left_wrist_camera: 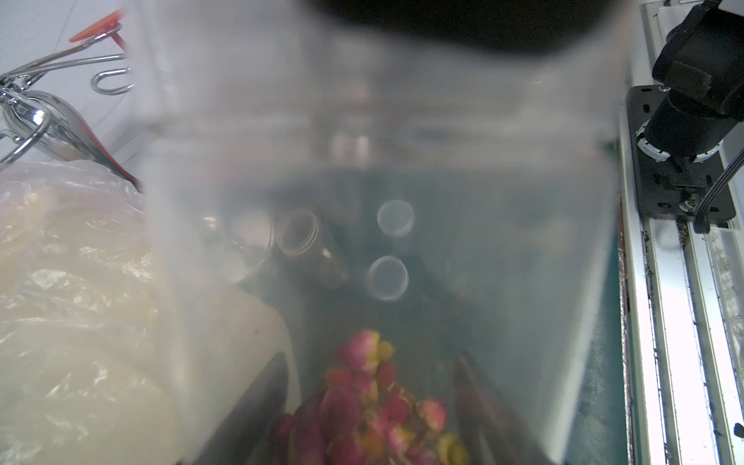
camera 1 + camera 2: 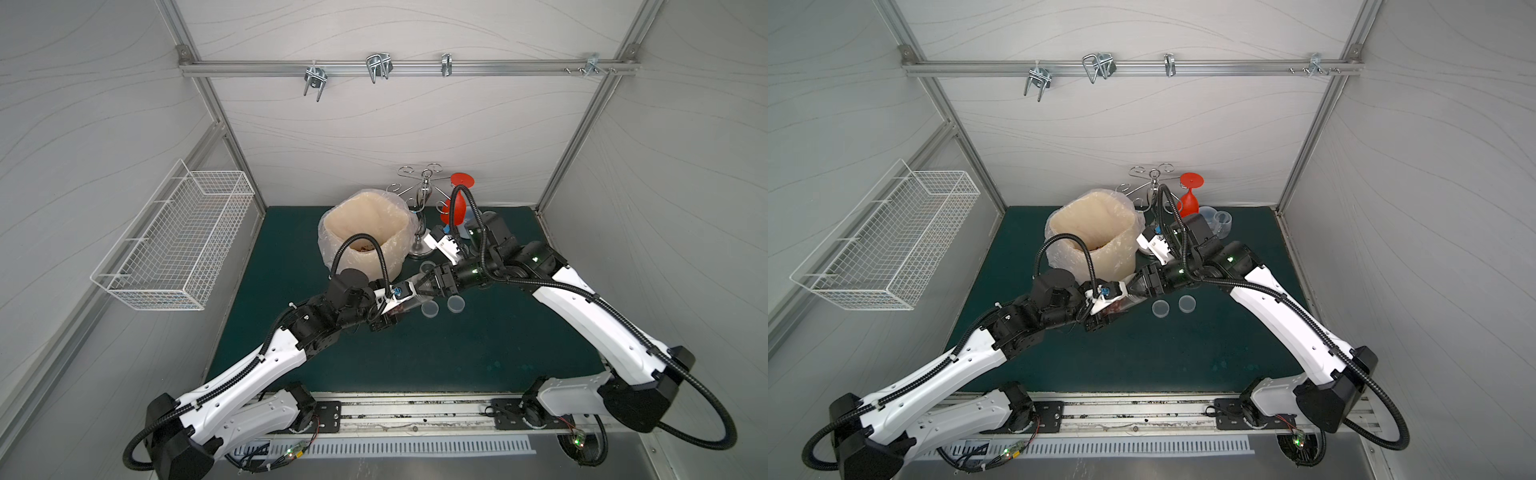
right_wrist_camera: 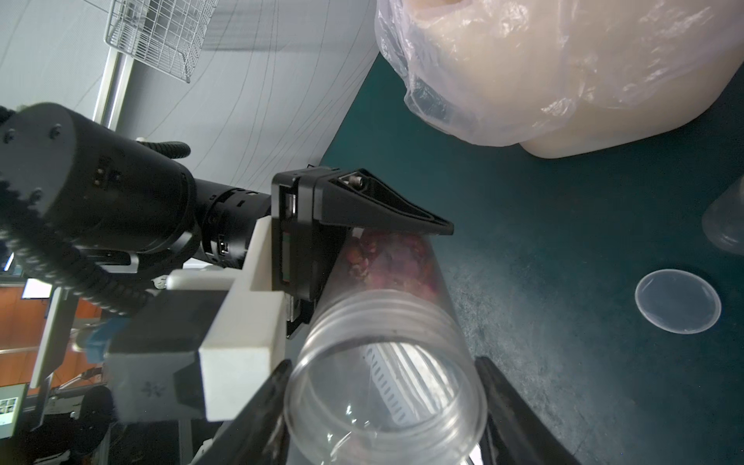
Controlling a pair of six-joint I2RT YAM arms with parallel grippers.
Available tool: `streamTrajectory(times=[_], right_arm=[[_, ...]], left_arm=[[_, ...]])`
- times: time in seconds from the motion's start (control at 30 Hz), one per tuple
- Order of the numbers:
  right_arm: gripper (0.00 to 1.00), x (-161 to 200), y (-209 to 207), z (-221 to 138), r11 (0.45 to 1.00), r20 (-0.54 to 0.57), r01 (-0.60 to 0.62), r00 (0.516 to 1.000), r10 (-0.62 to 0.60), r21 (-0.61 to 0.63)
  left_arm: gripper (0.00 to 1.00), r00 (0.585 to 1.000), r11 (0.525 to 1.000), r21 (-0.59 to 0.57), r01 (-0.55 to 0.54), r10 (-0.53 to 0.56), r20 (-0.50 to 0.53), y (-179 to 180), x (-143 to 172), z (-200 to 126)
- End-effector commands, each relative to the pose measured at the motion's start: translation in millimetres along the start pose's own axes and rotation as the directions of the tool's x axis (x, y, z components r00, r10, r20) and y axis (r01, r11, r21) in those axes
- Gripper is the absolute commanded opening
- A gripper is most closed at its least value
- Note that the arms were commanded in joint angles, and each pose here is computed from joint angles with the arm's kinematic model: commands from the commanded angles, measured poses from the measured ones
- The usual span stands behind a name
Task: Empty the moldy dried flower tea in the jars
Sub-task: Unscrew the lid from the jar.
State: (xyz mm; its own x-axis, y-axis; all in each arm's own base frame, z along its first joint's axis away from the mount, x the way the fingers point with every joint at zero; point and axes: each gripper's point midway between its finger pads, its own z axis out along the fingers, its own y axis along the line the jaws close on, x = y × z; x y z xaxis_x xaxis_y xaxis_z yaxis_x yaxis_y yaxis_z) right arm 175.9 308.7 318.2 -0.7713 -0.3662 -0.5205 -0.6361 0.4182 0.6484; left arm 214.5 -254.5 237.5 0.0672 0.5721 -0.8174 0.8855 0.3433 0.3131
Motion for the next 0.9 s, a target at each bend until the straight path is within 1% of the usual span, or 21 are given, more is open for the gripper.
streamTrajectory(times=[0.0, 0.03, 0.07, 0.1, 0.13, 0.17, 0.2, 0.23, 0.27, 0.3, 0.33, 0.4, 0.43, 0.5, 0.6, 0.63, 0.7, 0.73, 0.8, 0.87], right_arm=[[0.50, 2, 12, 1, 0.994, -0.032, 0.095, 0.995, -0.097, -0.055], [0.46, 1, 15, 0, 0.986, -0.031, 0.156, 0.987, -0.158, -0.067], [0.37, 2, 16, -1, 0.975, -0.033, 0.212, 0.976, -0.215, -0.073], [0.28, 5, 17, -3, 0.952, -0.039, 0.297, 0.953, -0.300, -0.078], [0.27, 12, 17, -4, 0.911, -0.058, 0.402, 0.911, -0.408, -0.095], [0.27, 20, 18, -5, 0.857, -0.068, 0.502, 0.857, -0.511, -0.117], [0.27, 25, 17, -6, 0.793, -0.067, 0.596, 0.793, -0.606, -0.129], [0.23, 24, 12, -6, 0.738, -0.060, 0.666, 0.737, -0.674, -0.106], [0.18, 21, 8, -6, 0.692, -0.056, 0.718, 0.690, -0.721, -0.073], [0.16, 18, 7, -6, 0.642, -0.044, 0.765, 0.640, -0.767, -0.056], [0.16, 17, 9, -8, 0.590, -0.029, 0.806, 0.589, -0.807, -0.054], [0.20, 17, 15, -9, 0.527, -0.003, 0.847, 0.528, -0.849, -0.070], [0.21, 16, 19, -10, 0.507, 0.013, 0.859, 0.509, -0.861, -0.077], [0.22, 15, 20, -10, 0.492, 0.024, 0.866, 0.496, -0.868, -0.085], [0.28, 15, 18, -7, 0.504, 0.024, 0.859, 0.508, -0.861, -0.086], [0.32, 14, 18, -6, 0.515, 0.027, 0.853, 0.519, -0.854, -0.088], [0.72, 10, 20, -6, 0.547, 0.044, 0.833, 0.551, -0.833, -0.077], [0.83, 8, 22, -7, 0.561, 0.050, 0.824, 0.565, -0.823, -0.073], [0.92, 1, 27, -12, 0.602, 0.070, 0.797, 0.604, -0.794, -0.045], [0.94, -5, 33, -23, 0.652, 0.091, 0.758, 0.650, -0.754, -0.012]], left_arm=[[0.00, 0.997, 0.999, -0.018, -0.033, 0.034, 0.068, 4, -19, -4], [0.00, 0.997, 0.999, -0.011, -0.032, 0.033, 0.070, 3, -20, -4], [0.00, 0.997, 1.000, -0.001, -0.031, 0.031, 0.073, 1, -20, -4], [0.00, 0.996, 0.999, 0.017, -0.030, 0.028, 0.080, -1, -21, -4], [0.00, 0.996, 0.999, 0.043, -0.030, 0.026, 0.089, -6, -23, -5], [0.00, 0.995, 0.997, 0.072, -0.030, 0.023, 0.095, -11, -23, -5], [0.00, 0.995, 0.994, 0.108, -0.029, 0.018, 0.102, -17, -24, -5], [0.00, 0.994, 0.989, 0.145, -0.028, 0.013, 0.109, -24, -24, -6], [0.00, 0.993, 0.982, 0.186, -0.027, 0.005, 0.119, -31, -26, -7], [0.00, 0.993, 0.975, 0.220, -0.024, -0.003, 0.120, -37, -25, -7], [0.00, 0.993, 0.969, 0.246, -0.021, -0.010, 0.122, -42, -25, -8], [0.00, 0.993, 0.962, 0.274, -0.015, -0.019, 0.120, -46, -26, -8], [0.00, 0.993, 0.960, 0.280, -0.013, -0.021, 0.117, -47, -25, -8], [0.00, 0.993, 0.962, 0.273, -0.012, -0.020, 0.114, -45, -25, -8], [0.00, 0.993, 0.968, 0.249, -0.017, -0.012, 0.114, -42, -25, -7], [0.00, 0.994, 0.970, 0.242, -0.017, -0.011, 0.112, -40, -24, -6], [0.00, 0.994, 0.975, 0.223, -0.018, -0.007, 0.111, -37, -24, -6], [0.00, 0.994, 0.977, 0.211, -0.020, -0.004, 0.110, -36, -23, -6], [0.00, 0.994, 0.983, 0.180, -0.022, 0.003, 0.108, -31, -23, -6], [0.00, 0.995, 0.991, 0.132, -0.023, 0.010, 0.099, -23, -21, -6]])
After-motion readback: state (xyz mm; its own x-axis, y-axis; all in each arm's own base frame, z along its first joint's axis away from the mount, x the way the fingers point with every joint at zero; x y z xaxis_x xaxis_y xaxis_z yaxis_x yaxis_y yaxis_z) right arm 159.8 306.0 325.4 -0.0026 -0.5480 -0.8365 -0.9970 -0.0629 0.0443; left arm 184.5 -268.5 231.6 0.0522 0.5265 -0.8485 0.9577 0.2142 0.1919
